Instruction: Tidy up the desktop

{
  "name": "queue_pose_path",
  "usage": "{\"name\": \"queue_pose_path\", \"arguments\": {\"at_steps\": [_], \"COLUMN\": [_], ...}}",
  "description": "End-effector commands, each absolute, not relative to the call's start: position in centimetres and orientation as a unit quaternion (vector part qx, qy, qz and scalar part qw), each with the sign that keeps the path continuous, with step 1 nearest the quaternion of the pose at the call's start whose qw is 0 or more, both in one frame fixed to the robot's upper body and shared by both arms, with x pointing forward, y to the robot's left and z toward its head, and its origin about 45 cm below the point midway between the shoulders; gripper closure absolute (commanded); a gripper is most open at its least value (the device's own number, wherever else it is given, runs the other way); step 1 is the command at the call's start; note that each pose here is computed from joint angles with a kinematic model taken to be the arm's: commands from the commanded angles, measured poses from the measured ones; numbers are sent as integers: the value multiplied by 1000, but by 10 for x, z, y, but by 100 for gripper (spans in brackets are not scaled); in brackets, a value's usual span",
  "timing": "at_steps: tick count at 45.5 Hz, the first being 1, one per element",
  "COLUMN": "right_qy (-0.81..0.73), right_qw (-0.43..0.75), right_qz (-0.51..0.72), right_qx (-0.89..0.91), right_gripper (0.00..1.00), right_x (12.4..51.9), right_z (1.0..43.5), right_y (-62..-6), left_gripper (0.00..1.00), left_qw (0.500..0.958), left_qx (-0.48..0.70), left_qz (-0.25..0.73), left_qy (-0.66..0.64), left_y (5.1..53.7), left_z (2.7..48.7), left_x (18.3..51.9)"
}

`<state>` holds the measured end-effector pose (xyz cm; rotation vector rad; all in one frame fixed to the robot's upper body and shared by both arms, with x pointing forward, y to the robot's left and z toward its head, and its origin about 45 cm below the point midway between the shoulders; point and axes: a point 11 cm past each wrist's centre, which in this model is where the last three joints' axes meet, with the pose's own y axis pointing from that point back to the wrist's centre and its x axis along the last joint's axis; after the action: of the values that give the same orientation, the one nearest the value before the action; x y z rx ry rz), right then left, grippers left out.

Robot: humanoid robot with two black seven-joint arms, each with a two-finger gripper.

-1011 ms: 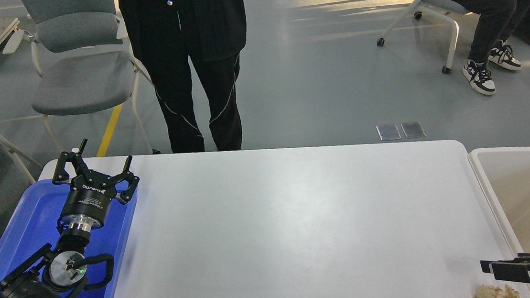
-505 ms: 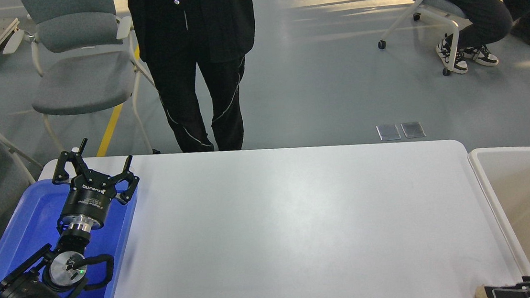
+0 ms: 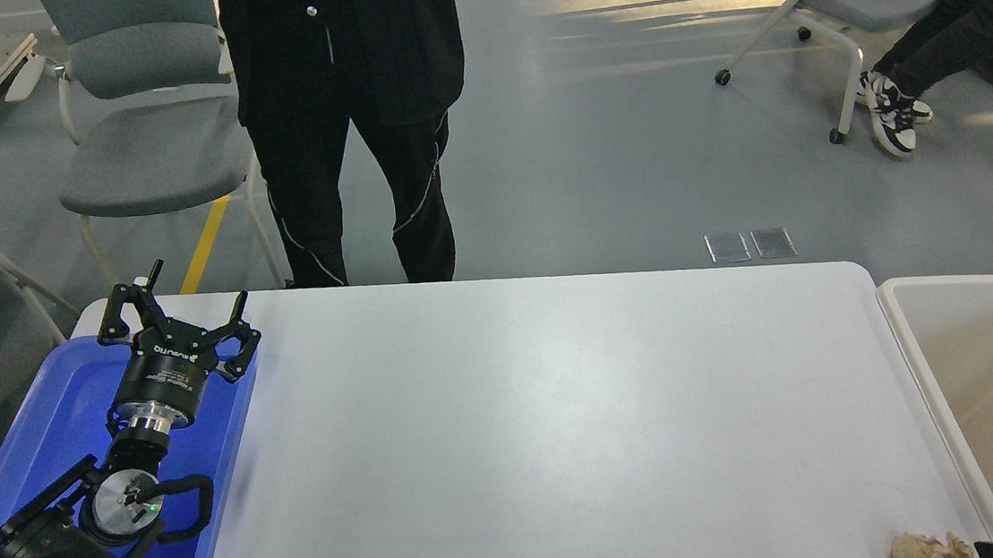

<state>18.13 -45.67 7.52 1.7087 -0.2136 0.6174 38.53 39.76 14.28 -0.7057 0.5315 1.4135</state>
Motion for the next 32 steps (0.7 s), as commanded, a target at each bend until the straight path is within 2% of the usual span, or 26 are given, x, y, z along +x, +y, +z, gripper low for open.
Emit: {"name": "queue_pose_path", "arguments": {"at_steps": [1,11,14,17,21,27,32], "right_qy": [-90,-95,-95,-93,-91,-93,-102], "right_qw": [612,607,605,595,589,589,586], "right_qz": [277,284,288,291,293,284,283], "right_qx": [735,736,737,743,748,751,752], "right_gripper": [0,2,14,20,40,100,100], "right_x": [180,186,186,187,186,183,187], "right_z": [63,65,64,63,61,59,63], "right_y": [-457,-453,-452,-446,-443,-442,-441], "left_gripper": [0,0,0,0,0,0,0], "left_qw": [672,672,672,672,672,673,672], "left_qx": [-313,-313,-313,-313,-313,-313,-313], "left_qz": [628,628,628,628,628,628,628], "left_qy": [236,236,236,236,236,236,236], "left_y": [398,398,398,398,398,398,398], "left_z": [143,143,143,143,143,143,143], "left_x": [385,385,385,385,385,385,385]}}
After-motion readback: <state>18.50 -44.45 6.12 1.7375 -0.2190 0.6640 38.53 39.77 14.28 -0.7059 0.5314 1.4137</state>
